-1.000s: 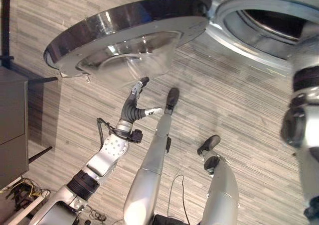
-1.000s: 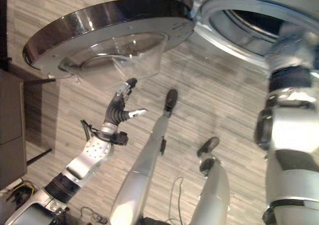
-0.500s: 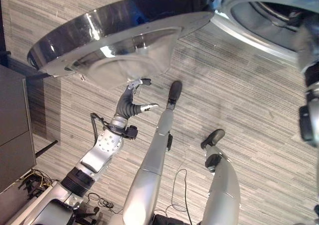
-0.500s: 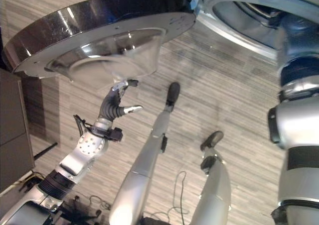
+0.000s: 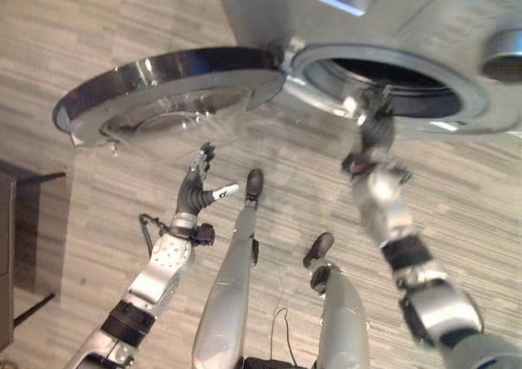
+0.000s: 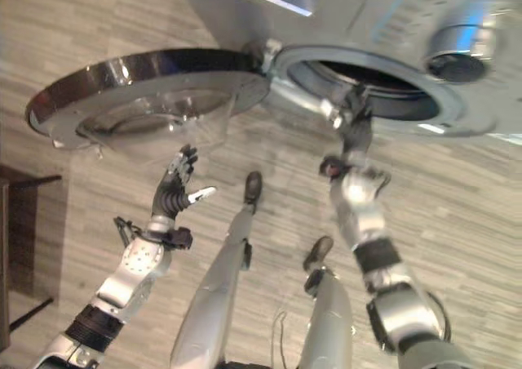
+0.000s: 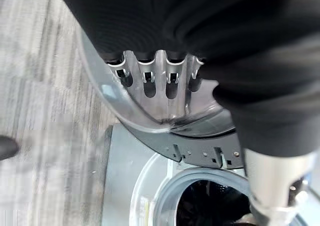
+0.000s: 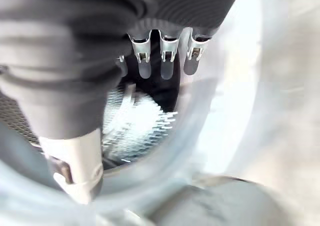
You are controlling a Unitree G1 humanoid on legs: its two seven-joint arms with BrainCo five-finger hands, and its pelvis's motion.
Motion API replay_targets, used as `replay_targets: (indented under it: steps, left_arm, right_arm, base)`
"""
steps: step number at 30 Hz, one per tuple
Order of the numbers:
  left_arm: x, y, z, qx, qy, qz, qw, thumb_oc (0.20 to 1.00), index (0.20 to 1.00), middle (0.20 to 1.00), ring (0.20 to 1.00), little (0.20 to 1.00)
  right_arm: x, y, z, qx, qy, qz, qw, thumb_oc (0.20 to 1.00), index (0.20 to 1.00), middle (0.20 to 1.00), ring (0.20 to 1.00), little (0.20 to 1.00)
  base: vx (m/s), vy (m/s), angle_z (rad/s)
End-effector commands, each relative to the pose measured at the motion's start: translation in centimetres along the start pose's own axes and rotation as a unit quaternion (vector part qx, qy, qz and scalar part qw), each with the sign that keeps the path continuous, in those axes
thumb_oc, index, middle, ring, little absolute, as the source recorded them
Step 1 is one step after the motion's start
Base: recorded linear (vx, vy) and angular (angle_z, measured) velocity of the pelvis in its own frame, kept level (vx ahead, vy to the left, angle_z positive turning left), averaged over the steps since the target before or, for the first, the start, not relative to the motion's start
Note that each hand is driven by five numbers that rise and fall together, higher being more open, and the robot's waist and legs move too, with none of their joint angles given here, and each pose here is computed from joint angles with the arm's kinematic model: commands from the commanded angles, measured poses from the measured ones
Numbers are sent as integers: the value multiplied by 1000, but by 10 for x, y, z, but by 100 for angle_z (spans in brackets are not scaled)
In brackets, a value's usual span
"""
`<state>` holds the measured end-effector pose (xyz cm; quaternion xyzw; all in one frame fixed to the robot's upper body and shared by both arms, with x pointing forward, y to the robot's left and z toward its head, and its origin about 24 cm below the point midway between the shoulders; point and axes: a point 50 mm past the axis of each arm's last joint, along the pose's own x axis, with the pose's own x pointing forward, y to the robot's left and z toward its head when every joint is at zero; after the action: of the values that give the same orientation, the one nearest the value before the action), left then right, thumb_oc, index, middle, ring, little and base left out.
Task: Grab the laundry basket,head to the washer,open it,put in the laundry and shut it.
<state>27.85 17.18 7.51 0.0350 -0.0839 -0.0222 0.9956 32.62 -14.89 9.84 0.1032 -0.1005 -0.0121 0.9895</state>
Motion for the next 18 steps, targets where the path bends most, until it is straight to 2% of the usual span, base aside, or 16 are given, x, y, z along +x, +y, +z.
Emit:
replay_targets:
  steps: [1, 6, 11, 15, 16, 17, 18]
  left_arm:
    - [-19, 14, -29, -7, 56, 22, 998, 1000, 1000, 1000, 1000, 1000]
    - [-40, 36, -63, 0, 135, 65, 989, 1000, 1000, 1000, 1000, 1000]
    - [-60, 52, -79, -3, 174, 101, 980, 1000, 1000, 1000, 1000, 1000]
    - [-82, 58, -89, -18, 203, 115, 972, 1000, 1000, 1000, 1000, 1000]
    - [-82, 58, -89, -18, 203, 115, 972, 1000, 1000, 1000, 1000, 1000]
    - [-86, 59, -90, -18, 207, 117, 971, 1000, 1000, 1000, 1000, 1000]
    - [-93, 57, -94, -19, 219, 117, 969, 1000, 1000, 1000, 1000, 1000]
  right_arm:
    - [-31, -13, -30, -56, 61, 54, 995, 1000, 1000, 1000, 1000, 1000]
    - [-80, -36, -60, -49, 153, 82, 983, 1000, 1000, 1000, 1000, 1000]
    - [-99, -64, -40, -53, 129, 65, 988, 1000, 1000, 1000, 1000, 1000]
    - [-91, -86, 24, -35, -29, -5, 999, 1000, 1000, 1000, 1000, 1000]
    - [-91, -86, 25, -35, -29, -5, 999, 1000, 1000, 1000, 1000, 1000]
    - [-88, -88, 42, -33, -75, -16, 997, 1000, 1000, 1000, 1000, 1000]
    - [-82, -85, 80, -27, -181, -34, 983, 1000, 1000, 1000, 1000, 1000]
  base:
    - [-42, 4, -22]
    - [10, -28, -9]
    - [83, 13, 8]
    - [111, 59, 4]
    - [74, 64, -4]
    - [136, 90, -17]
    - [188, 137, -22]
